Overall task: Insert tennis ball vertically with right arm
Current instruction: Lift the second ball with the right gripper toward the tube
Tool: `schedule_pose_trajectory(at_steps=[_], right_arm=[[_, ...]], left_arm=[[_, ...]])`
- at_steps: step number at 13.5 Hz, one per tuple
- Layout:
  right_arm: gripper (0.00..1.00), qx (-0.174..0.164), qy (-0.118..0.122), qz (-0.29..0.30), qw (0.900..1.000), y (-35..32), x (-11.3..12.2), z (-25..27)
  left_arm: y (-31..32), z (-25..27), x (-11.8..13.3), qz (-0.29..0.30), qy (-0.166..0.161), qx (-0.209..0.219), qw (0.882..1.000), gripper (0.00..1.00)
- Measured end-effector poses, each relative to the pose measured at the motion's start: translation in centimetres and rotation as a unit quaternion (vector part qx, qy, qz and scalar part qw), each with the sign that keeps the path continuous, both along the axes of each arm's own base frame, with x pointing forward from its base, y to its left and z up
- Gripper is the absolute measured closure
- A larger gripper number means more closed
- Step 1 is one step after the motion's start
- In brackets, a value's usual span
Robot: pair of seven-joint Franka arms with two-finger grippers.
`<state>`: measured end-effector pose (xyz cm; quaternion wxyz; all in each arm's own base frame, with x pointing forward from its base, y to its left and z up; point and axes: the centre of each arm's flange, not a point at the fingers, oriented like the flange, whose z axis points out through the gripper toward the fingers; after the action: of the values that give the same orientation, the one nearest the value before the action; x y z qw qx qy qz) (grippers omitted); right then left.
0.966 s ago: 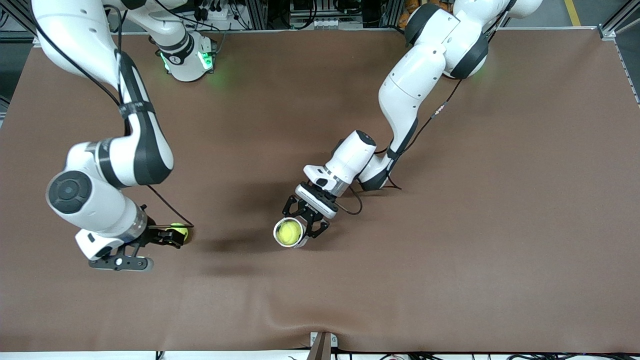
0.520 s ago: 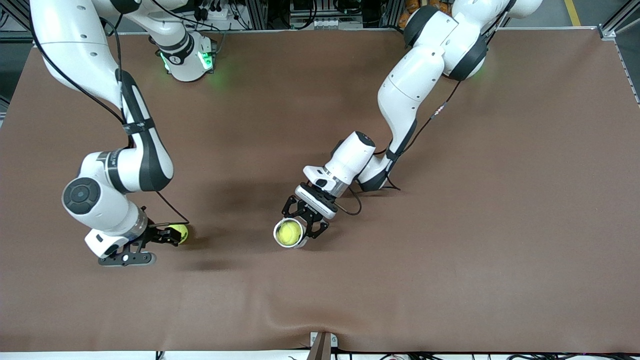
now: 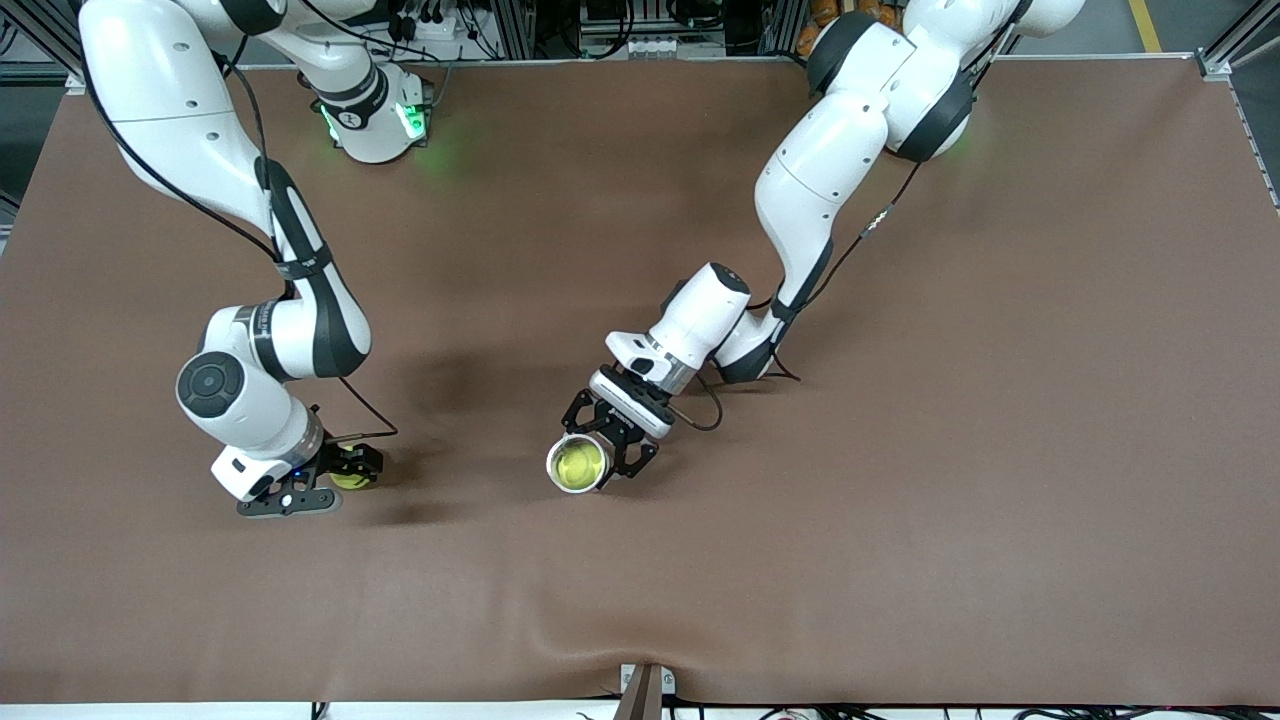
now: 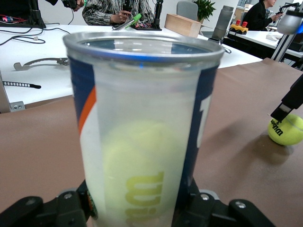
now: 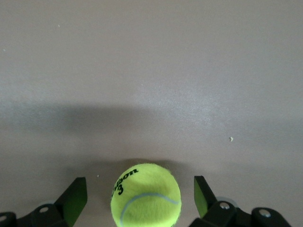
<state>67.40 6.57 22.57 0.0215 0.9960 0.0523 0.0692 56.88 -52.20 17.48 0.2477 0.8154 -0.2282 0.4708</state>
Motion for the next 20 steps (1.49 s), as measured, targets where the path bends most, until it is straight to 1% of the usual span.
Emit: schedule_pose_trajectory(at_steps=[2, 4, 5, 6, 9, 10, 12, 14, 15, 16, 17, 18, 19, 20], right_arm=[[0.0, -0.001, 0.003, -0.002, 1.0, -0.4, -0.3, -0.8], [0.0, -0.001, 0.005, -0.006, 1.0, -1.1, -0.4, -1.5], [0.0, -0.001, 0.005, -0.007, 1.0, -1.3, -0.4, -1.7], [0.0, -0.001, 0.005, -0.007, 1.0, -1.5, -0.4, -2.0], [0.0, -0.002, 0.011, -0.009, 1.0, -1.6, -0.6, -3.1], [0.0, 0.0, 0.014, -0.01, 1.0, -1.5, -0.8, -3.5], [0.0, 0.009, 0.02, -0.015, 1.0, -1.1, -1.1, -3.9], [0.0, 0.015, 0.023, -0.018, 0.999, -0.8, -1.4, -4.2], [0.06, 0.016, 0.023, -0.019, 0.999, -0.8, -1.4, -4.2], [0.06, 0.016, 0.023, -0.019, 0.999, -0.8, -1.4, -4.2], [0.12, 0.016, 0.023, -0.019, 0.999, -0.8, -1.4, -4.2], [0.24, 0.016, 0.022, -0.019, 0.999, -0.8, -1.4, -4.1], [0.33, 0.017, 0.021, -0.019, 0.999, -0.8, -1.3, -4.0], [0.33, 0.017, 0.018, -0.019, 1.0, -0.8, -1.2, -3.7]], left_arm=[[0.0, 0.0, 0.0, 0.0, 0.0, 0.0, 1.0, 0.26], [0.0, 0.0, 0.0, 0.0, 0.0, 0.0, 1.0, 0.23], [0.0, 0.0, 0.0, 0.0, 0.0, 0.0, 1.0, 0.19], [0.0, 0.0, 0.0, 0.0, 0.0, 0.0, 1.0, 0.19], [-0.1, 0.0, 0.0, -0.001, -0.002, 0.002, 1.0, 0.19], [-0.1, 0.0, 0.0, -0.001, -0.003, 0.003, 1.0, 0.19], [-0.1, 0.0, 0.0, -0.001, -0.003, 0.003, 1.0, 0.14], [-0.2, 0.1, -0.1, -0.002, -0.004, 0.003, 1.0, 0.14], [-0.3, 0.2, -0.1, -0.003, -0.005, 0.002, 1.0, 0.11], [-0.4, 0.3, -0.2, -0.003, -0.006, 0.001, 1.0, 0.11], [-0.5, 0.4, -0.2, -0.004, -0.007, 0.0, 1.0, 0.08], [-0.6, 0.5, -0.2, -0.004, -0.007, 0.0, 1.0, 0.08], [-0.6, 0.5, -0.2, -0.004, -0.008, 0.0, 1.0, 0.02], [-0.6, 0.5, -0.2, -0.004, -0.008, 0.0, 1.0, 0.0]])
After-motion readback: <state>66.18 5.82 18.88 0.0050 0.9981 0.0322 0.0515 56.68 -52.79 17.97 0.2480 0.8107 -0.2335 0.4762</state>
